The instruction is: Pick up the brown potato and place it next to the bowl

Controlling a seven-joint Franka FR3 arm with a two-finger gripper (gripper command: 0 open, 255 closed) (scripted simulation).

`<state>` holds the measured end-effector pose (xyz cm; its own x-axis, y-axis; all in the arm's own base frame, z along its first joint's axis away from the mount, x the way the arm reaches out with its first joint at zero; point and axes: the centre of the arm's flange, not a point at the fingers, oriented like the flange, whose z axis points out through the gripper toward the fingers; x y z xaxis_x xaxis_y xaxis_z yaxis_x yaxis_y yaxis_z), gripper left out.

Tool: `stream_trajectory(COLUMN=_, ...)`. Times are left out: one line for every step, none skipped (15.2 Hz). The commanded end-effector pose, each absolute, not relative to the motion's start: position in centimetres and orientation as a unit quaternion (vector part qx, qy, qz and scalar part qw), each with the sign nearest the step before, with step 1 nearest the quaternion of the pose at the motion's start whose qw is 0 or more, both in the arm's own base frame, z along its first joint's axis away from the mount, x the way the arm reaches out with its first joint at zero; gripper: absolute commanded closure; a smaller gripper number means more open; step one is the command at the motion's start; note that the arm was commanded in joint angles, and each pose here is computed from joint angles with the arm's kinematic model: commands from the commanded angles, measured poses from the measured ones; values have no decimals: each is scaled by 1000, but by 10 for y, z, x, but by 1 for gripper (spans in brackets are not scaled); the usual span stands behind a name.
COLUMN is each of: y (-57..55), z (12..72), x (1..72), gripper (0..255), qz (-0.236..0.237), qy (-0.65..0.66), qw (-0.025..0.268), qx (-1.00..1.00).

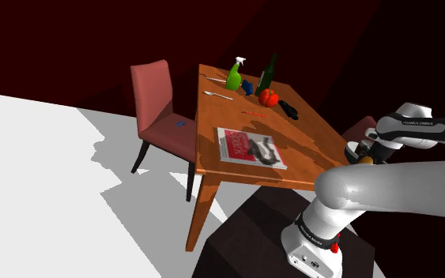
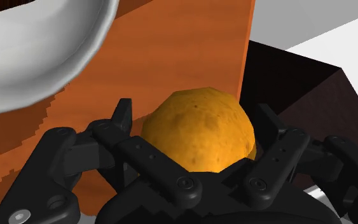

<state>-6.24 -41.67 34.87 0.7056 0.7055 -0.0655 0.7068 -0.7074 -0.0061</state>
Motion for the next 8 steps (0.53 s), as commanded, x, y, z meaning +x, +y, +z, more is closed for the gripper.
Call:
stream_trajectory(y=-409, z=337, x=-63, gripper=0, qz=-30, qy=383, qw=-16, qx=923)
stream_trajectory(y=-410, z=339, x=-62, gripper=0, qz=-30, qy=383, qw=-16, qx=923)
stream_trajectory(y=-409, z=343, x=-62, gripper=0, qz=-30, qy=383, qw=-16, qx=923)
stream_trajectory(y=-409, z=356, x=-61, gripper=0, qz=-30, qy=383, qw=-16, qx=923)
stream_trajectory(y=-409, z=369, x=-61, gripper=0, qz=-30, qy=383, qw=-16, qx=923)
stream_trajectory(y=-409, z=383, x=-60, gripper=0, qz=-30, qy=383, qw=-16, qx=923)
stream_trajectory(y=-409, z=393, x=-59, gripper=0, qz=-30, qy=383, qw=-16, qx=923)
stream_trajectory(y=-409, z=393, x=-59, gripper=0, qz=-30, qy=383, qw=-16, qx=923)
